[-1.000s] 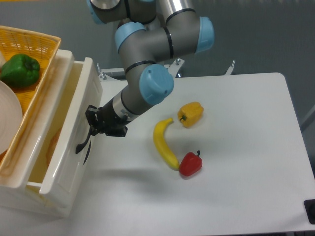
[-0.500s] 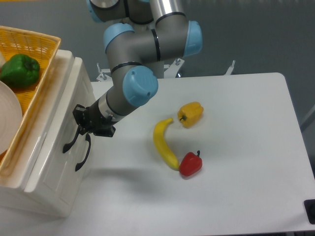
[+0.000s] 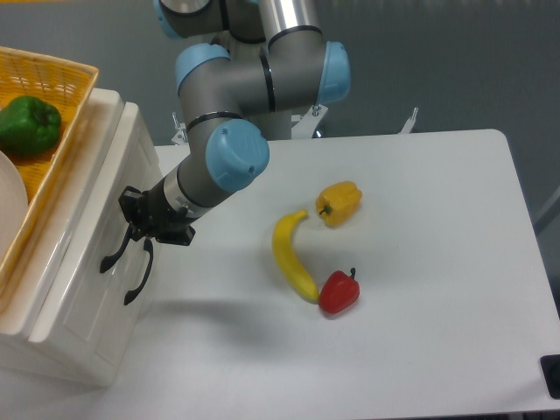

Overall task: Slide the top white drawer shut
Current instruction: 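Push the drawer front with the gripper, sliding the drawer into the unit, then press the gripper against the closed drawer front to seat it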

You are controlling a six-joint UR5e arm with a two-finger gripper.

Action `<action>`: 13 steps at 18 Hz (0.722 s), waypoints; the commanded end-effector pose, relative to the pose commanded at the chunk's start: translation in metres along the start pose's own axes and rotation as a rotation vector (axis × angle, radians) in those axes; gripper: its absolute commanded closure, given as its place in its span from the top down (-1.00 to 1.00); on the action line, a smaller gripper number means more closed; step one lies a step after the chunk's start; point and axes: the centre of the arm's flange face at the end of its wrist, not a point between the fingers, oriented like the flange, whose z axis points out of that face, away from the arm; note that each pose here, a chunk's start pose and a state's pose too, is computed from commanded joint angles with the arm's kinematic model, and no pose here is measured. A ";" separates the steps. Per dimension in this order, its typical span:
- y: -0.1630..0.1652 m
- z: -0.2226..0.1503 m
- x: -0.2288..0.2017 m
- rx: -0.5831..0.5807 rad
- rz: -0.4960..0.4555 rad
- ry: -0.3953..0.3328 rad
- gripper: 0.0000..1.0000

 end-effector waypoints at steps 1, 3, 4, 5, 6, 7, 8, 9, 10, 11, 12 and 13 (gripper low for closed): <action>0.001 -0.002 -0.002 0.003 -0.001 -0.003 -1.00; 0.004 -0.016 -0.015 0.023 -0.017 -0.017 -0.87; 0.005 -0.021 -0.021 0.033 -0.023 -0.024 -0.84; 0.005 -0.029 -0.027 0.046 -0.029 -0.033 -0.81; 0.007 -0.039 -0.034 0.063 -0.037 -0.043 -0.78; 0.007 -0.046 -0.039 0.078 -0.043 -0.052 -0.77; 0.005 -0.052 -0.039 0.089 -0.045 -0.058 -0.77; 0.002 -0.057 -0.037 0.098 -0.043 -0.061 -0.76; 0.000 -0.060 -0.033 0.105 -0.043 -0.060 -0.76; -0.001 -0.058 -0.031 0.104 -0.052 -0.057 -0.77; -0.002 -0.056 -0.028 0.100 -0.056 -0.056 -0.77; -0.004 -0.052 -0.021 0.096 -0.052 -0.051 -0.78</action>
